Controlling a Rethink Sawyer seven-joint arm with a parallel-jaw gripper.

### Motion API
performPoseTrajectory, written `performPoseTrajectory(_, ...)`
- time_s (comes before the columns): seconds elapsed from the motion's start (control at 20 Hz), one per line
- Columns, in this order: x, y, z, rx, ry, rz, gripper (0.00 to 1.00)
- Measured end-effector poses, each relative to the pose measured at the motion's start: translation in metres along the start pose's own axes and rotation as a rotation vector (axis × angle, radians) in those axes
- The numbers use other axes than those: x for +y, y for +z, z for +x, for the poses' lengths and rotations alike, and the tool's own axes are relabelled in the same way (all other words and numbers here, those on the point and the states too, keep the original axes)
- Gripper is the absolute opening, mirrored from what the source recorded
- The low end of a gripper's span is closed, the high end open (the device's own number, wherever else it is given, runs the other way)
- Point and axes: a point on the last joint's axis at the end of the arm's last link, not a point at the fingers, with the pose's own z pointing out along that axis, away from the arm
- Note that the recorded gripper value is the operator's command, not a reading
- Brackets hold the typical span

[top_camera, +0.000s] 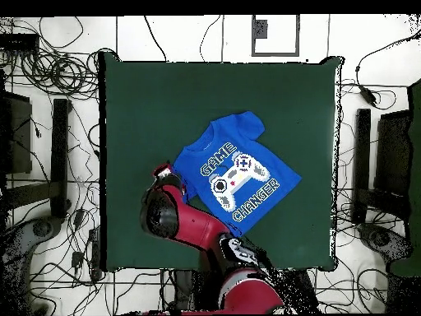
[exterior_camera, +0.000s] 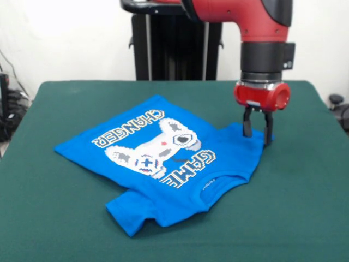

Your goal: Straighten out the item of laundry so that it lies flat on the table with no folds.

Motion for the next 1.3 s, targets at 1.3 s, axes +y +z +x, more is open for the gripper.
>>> performPoseTrajectory(1.3, -0.016, 0.036, 0.006, 0.025, 0.02, 0.034, 1.0)
